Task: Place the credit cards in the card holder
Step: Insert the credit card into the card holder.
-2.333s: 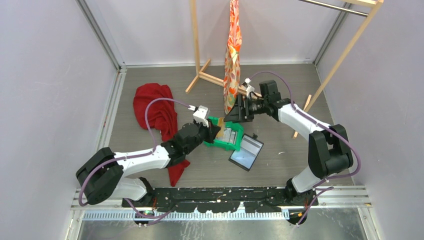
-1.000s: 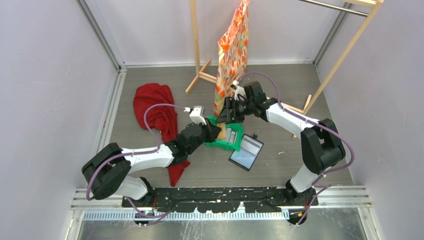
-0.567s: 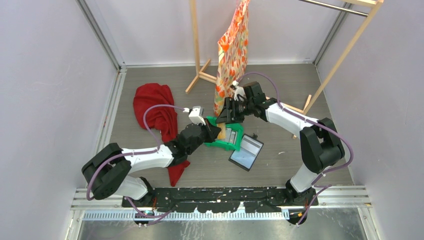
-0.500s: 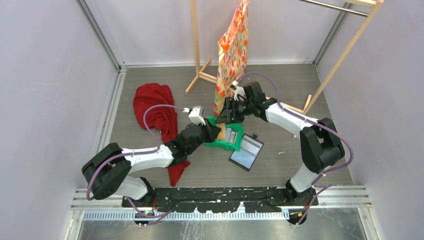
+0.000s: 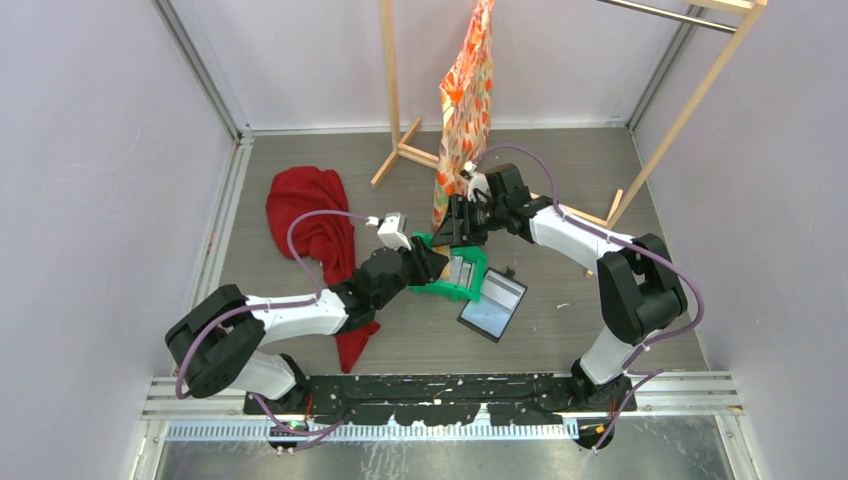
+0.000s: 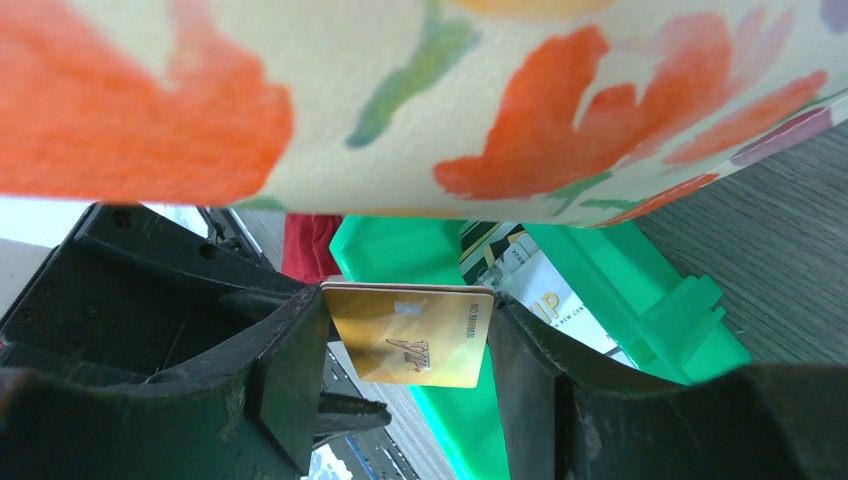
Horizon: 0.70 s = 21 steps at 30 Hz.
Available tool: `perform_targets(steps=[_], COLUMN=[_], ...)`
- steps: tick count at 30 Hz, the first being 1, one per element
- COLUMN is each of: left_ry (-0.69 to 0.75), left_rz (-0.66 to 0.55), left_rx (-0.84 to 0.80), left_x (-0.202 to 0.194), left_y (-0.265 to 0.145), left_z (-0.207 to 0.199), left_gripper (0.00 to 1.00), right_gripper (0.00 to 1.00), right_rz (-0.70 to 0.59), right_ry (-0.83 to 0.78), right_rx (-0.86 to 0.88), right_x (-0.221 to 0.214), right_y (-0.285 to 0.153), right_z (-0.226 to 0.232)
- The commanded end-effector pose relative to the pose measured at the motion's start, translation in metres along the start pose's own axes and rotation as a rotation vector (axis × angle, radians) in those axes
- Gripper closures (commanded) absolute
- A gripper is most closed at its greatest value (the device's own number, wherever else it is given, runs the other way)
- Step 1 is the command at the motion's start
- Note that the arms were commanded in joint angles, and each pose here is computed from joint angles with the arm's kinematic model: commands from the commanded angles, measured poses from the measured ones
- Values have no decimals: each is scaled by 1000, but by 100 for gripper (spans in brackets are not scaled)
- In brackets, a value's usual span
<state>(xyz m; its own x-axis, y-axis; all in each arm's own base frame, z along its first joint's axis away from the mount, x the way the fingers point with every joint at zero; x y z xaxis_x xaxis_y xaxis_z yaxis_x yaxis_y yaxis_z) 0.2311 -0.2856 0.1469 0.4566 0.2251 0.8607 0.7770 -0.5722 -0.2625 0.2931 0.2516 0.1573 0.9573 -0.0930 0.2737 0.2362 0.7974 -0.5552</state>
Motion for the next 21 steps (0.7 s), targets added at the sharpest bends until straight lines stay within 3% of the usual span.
perform_targets(steps=[1,5,21], left_ry=[-17,-15,-17], left_rz=[-21,-7,63], left_rx=[-12,-9,-17], left_x=[2,-2,-17], left_y=[2,3,12], left_z=[0,3,7], left_gripper=[56,51,49], right_gripper=[63,63,50], right_rz=[-27,-25,-2], right_ry=[-36,-45,-47], right_rx=[24,24,27], right_x=[10,9,5], right_y=[2,2,4], right_z=[9,8,4])
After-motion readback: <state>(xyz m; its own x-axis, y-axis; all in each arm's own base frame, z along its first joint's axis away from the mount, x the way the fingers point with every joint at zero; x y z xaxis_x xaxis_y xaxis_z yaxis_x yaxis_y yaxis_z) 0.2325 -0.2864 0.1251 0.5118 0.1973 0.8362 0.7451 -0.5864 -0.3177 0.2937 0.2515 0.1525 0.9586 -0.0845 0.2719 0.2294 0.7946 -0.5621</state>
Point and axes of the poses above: each gripper's point midway between its finger pads, its own y axis out along the fingers, its own z axis along the line the jaws close on, x = y × z, the point moved 5 cm from there along -y, back along the fingers, and after that the axes turned 13 degrees about y, right-handed, at the moved point
